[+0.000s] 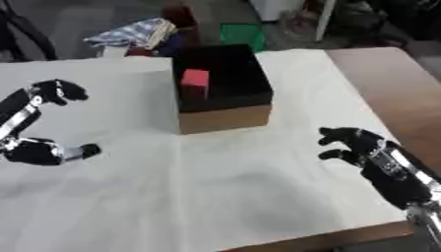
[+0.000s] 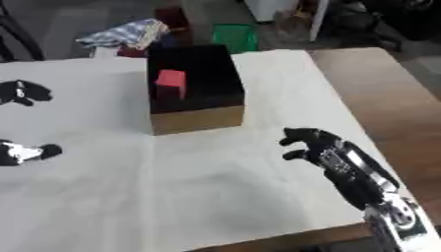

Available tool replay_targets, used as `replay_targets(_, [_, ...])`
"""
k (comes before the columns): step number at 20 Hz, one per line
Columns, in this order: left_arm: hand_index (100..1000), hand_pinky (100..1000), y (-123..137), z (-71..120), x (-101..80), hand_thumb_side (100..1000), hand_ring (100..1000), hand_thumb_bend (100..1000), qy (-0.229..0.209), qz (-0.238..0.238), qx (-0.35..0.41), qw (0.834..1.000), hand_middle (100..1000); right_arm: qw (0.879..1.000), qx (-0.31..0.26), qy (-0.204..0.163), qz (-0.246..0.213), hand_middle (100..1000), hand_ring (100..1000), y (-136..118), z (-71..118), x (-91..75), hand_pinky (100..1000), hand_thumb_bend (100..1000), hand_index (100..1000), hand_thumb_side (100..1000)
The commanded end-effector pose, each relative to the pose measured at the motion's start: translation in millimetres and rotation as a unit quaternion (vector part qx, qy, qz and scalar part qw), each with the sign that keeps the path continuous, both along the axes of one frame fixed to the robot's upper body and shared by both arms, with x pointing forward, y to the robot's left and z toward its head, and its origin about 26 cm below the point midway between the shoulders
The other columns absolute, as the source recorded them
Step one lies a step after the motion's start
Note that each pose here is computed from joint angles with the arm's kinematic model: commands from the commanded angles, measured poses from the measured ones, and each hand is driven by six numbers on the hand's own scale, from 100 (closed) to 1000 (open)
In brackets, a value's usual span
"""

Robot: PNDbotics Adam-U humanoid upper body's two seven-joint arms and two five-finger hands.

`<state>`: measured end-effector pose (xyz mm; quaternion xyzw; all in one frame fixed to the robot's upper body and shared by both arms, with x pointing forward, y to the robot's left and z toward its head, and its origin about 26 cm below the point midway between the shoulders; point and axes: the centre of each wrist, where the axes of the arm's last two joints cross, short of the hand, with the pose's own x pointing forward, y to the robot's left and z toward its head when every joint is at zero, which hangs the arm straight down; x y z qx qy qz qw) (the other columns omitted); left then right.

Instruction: Pick up objects on the table and place them in the box.

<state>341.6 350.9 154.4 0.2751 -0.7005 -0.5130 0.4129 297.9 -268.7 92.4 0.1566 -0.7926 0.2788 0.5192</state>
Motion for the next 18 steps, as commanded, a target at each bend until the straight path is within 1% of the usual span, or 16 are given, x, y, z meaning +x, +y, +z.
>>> replay_targets(1, [780,748,10,14.0,-1.7,435,761,683,-0.003,0.009,0.048,0.999,749,1.0,-0.006,-0.01,0.0,717,1000,-2,5.4,-0.2,764,100,822,788])
replay_targets(6, [773,745,11,21.2,-3.5,437,748,678,0.01,0.013,0.092,0.996,732,1.0,-0.006,-0.01,-0.001,717,1000,-2,5.0,-0.7,764,100,822,788])
replay_targets(12, [769,744,13,34.4,-9.4,439,740,675,0.034,0.013,0.1,0.994,720,1.0,-0.006,-0.01,-0.003,717,1000,-3,4.7,-0.8,764,100,822,789])
replay_targets(18, [767,743,17,45.0,-15.9,439,736,645,0.054,0.019,0.099,0.993,715,1.0,-0.006,-0.009,-0.005,717,1000,-3,4.2,-0.9,764,100,822,792])
